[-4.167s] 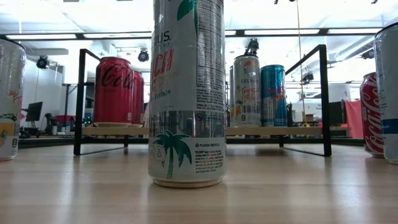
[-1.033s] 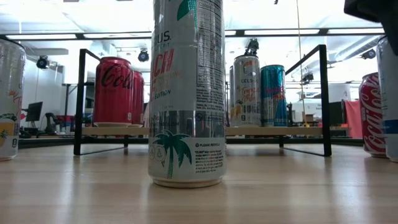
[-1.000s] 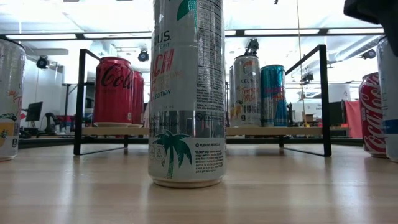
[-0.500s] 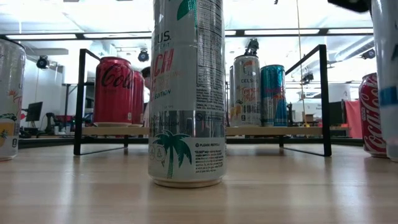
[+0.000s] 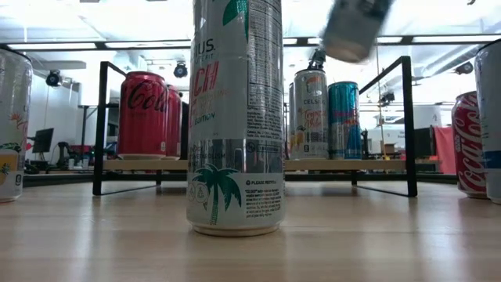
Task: Place canned beverage on shelf
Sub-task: Put the bottom left white and blue soda can on the shelf
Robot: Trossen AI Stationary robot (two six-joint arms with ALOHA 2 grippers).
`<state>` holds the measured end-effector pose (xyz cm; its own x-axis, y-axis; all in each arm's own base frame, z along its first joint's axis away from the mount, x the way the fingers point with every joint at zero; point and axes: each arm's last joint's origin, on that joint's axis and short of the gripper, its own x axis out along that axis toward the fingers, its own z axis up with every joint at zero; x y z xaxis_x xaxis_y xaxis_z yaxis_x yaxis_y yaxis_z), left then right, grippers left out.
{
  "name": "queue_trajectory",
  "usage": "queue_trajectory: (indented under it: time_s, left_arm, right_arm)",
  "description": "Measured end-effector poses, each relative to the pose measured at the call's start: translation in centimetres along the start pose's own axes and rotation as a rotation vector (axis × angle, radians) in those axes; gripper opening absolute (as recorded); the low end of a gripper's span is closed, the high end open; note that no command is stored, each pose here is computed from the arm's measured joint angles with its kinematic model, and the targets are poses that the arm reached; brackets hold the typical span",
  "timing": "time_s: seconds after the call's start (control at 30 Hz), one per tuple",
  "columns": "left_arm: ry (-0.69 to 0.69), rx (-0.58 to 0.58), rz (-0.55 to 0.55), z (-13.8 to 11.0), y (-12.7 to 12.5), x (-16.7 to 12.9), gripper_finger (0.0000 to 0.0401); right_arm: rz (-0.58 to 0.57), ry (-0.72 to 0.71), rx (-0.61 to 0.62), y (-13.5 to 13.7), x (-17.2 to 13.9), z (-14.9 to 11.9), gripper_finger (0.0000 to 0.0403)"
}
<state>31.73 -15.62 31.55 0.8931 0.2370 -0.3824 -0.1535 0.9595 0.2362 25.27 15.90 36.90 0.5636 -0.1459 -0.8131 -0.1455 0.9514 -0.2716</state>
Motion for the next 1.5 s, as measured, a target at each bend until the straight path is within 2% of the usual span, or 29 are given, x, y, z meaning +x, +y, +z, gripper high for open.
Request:
queue_trajectory:
  time_s: [0.17, 0.3, 0.43, 0.53, 0.7, 0.83, 1.3, 1.4, 1.5]
  left_arm:
    - [-0.013, -0.005, 0.006, 0.2, 0.2, 0.1, 0.0059]
    - [-0.022, 0.003, 0.018, 0.4, 0.7, 0.3, 0.0091]
    - [-0.023, 0.014, 0.038, 0.5, 1.1, 0.6, 0.0143]
    - [-0.022, 0.013, 0.107, 0.5, 1.5, 0.8, 0.0194]
    - [-0.002, 0.074, 0.16, 0.1, 1.7, 1.5, 0.0273]
    - [0.025, 0.083, 0.181, -0.3, 2.1, 2.7, 0.0308]
    - [0.051, 0.079, 0.215, -1.2, 2.5, 4.8, 0.0313]
    - [0.041, 0.07, 0.218, -1.1, 2.4, 4.8, 0.0288]
    - [0.037, 0.079, 0.216, -1.0, 2.4, 4.8, 0.0234]
  right_arm:
    - [-0.071, -0.07, -0.059, -1.6, -0.3, 1.2, 0.0242]
    - [-0.088, -0.126, -0.103, -2.6, 0.3, 2.1, 0.0242]
    - [-0.114, -0.143, -0.118, -3.7, 1.0, 2.6, 0.0242]
    - [-0.133, -0.144, -0.124, -4.5, 1.5, 2.8, 0.0242]
    - [-0.147, -0.167, -0.128, -5.0, 1.7, 3.1, 0.0242]
    - [-0.147, -0.189, -0.135, -5.0, 1.7, 3.4, 0.0242]
    - [-0.155, -0.273, -0.138, -5.0, 1.5, 4.2, 0.0242]
    - [-0.157, -0.288, -0.142, -5.0, 1.5, 4.4, 0.0242]
    - [-0.151, -0.287, -0.139, -5.0, 1.5, 4.4, 0.0242]
